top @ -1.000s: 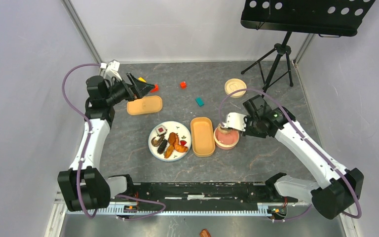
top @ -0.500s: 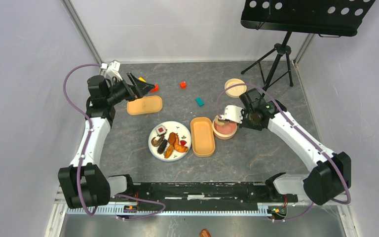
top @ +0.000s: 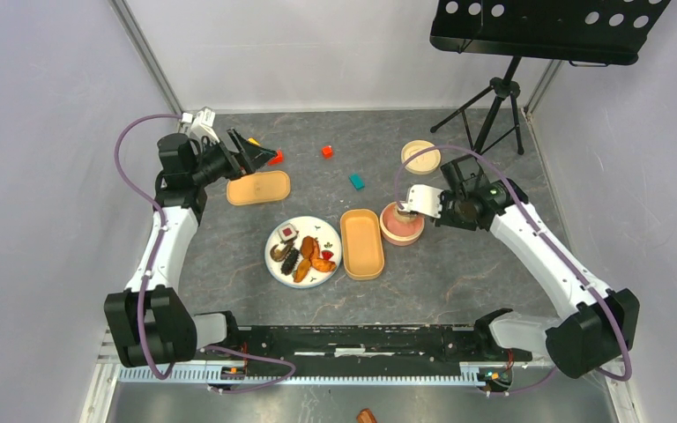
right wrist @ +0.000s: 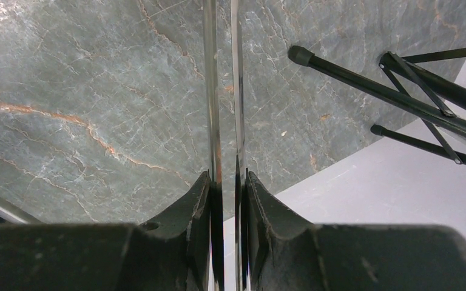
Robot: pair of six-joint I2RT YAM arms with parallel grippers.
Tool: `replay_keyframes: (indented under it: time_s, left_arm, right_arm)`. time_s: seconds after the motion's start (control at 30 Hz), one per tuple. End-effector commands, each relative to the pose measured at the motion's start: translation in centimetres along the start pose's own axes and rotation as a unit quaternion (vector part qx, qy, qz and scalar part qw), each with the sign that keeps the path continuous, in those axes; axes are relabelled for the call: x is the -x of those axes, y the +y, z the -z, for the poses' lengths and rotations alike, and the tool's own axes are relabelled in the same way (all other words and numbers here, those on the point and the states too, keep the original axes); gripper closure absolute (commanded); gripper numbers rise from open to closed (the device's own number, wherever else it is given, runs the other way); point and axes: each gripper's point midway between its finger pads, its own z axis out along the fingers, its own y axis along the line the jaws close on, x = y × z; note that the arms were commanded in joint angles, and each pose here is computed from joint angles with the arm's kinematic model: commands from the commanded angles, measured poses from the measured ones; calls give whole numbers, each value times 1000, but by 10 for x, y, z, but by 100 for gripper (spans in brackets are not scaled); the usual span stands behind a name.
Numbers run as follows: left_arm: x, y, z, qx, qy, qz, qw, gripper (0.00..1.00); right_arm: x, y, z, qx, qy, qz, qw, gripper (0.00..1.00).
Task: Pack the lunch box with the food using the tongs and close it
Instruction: Place the fake food in the packing box.
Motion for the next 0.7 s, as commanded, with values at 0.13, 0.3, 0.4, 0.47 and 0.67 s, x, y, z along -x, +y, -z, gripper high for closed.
replay_keyframes:
  time_s: [0.13,0.3,0.4,0.47,0.67]
  left_arm:
    - [19,-12,-3,-19,-17,-22,999,0]
    - [24,-14,-2,-18,-20,-35,999,0]
    - [23,-14,-1,-15,-19,-36,999,0]
    - [21,-13,0,-13,-18,-34,999,0]
    - [16,-10,0,-10,-15,-28,999,0]
  right_arm:
    - [9,-11,1,-11,-15,3,1000,100]
    - [10,-14,-8,-10,-10,15,1000,99]
    - [8,-16,-13,-15,-2,19,1000,95]
    - [7,-17,-15,-17,4,18,1000,92]
    - [5,-17,-20,-16,13,19,1000,85]
